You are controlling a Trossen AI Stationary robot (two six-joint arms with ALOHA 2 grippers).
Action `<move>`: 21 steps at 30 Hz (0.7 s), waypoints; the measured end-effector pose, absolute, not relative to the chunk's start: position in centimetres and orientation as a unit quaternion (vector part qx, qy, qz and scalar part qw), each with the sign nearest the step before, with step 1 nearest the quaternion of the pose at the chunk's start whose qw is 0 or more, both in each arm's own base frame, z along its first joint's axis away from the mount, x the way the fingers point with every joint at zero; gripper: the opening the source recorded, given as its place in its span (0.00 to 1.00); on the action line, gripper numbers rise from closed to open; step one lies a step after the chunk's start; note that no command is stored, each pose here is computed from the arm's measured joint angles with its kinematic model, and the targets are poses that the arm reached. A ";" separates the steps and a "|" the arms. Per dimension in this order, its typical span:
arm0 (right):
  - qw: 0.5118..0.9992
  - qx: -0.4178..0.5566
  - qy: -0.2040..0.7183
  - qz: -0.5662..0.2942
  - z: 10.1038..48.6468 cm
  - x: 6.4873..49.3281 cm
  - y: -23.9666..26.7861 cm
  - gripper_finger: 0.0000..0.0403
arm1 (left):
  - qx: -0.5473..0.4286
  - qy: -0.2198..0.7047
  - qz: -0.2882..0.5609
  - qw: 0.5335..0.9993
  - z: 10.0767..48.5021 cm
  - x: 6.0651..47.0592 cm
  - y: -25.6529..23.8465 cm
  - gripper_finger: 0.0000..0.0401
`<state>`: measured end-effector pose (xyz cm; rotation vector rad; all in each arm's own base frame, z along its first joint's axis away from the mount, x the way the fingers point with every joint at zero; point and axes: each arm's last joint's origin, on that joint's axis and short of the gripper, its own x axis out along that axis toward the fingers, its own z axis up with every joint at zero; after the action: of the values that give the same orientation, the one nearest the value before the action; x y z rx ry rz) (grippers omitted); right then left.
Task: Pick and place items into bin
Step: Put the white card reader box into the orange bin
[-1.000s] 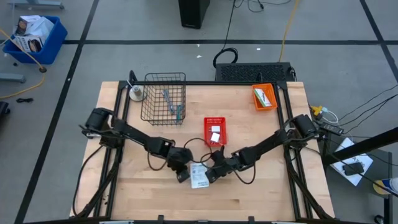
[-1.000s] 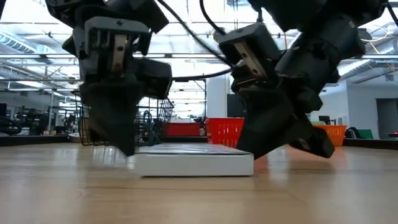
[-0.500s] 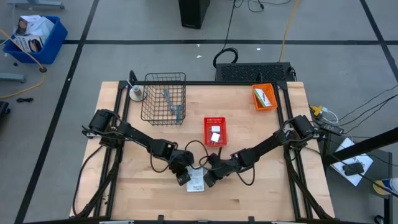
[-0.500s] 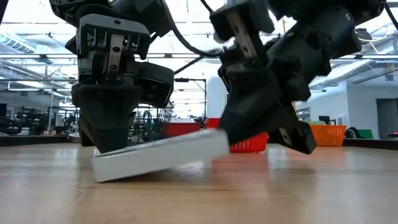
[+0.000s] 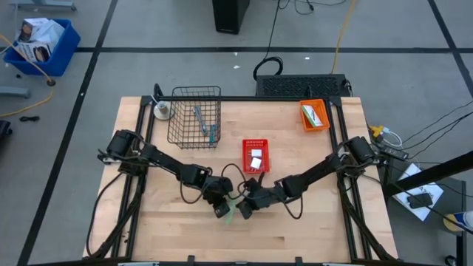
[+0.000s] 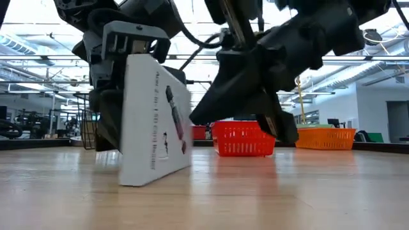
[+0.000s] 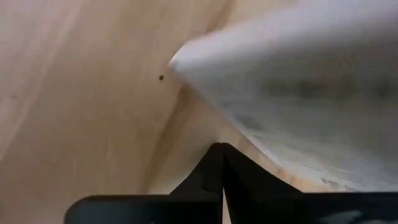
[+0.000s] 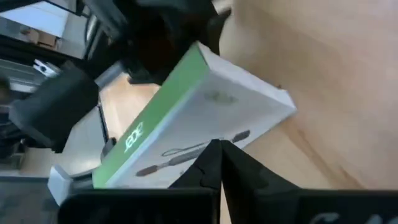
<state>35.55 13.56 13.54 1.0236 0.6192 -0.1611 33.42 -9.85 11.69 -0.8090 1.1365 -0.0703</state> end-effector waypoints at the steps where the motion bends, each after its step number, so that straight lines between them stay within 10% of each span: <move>1: 0.820 0.484 0.294 -0.080 13.4 35.5 13.5 0.00 | -0.373 0.523 -0.032 0.765 11.7 33.4 -9.8 0.01; 21: 0.819 0.479 0.310 -0.064 13.6 35.4 13.6 0.00 | -0.393 0.520 -0.036 0.757 11.8 33.5 -10.0 0.05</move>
<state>35.44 13.56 13.55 1.0197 0.6609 -0.1354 33.53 -10.02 11.83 -0.8569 1.1338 -0.0787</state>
